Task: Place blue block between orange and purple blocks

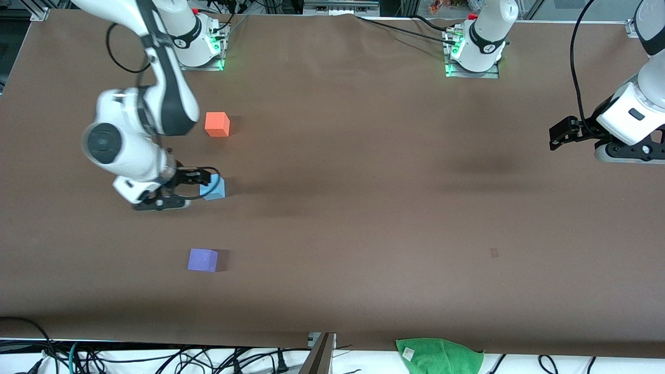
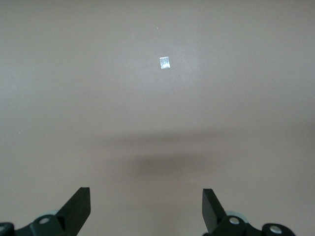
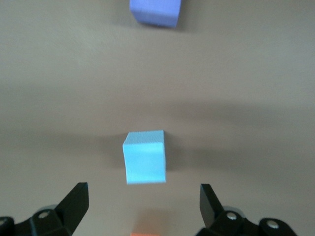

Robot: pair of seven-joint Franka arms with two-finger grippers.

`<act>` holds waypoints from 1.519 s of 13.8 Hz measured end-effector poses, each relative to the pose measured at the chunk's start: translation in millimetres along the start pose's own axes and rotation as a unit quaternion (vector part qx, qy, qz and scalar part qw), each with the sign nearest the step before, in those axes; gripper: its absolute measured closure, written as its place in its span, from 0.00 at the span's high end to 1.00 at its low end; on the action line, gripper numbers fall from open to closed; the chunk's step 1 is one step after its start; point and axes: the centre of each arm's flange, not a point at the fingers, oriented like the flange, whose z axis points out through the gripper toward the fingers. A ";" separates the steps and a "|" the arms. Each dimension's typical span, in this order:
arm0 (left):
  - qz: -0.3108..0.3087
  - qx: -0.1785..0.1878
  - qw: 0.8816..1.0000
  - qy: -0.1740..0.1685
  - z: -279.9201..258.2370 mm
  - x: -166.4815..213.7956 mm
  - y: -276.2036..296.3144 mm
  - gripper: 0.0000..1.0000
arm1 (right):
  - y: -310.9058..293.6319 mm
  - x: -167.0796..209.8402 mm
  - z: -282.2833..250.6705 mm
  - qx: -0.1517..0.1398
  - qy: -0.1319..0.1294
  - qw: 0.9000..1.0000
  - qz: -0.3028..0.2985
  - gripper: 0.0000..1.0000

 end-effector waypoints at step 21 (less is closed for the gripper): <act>-0.007 0.000 1.000 0.004 -4.2 0.1 -6.9 1.00 | 96.8 -81.5 -242.3 -0.003 0.003 0.999 0.032 1.00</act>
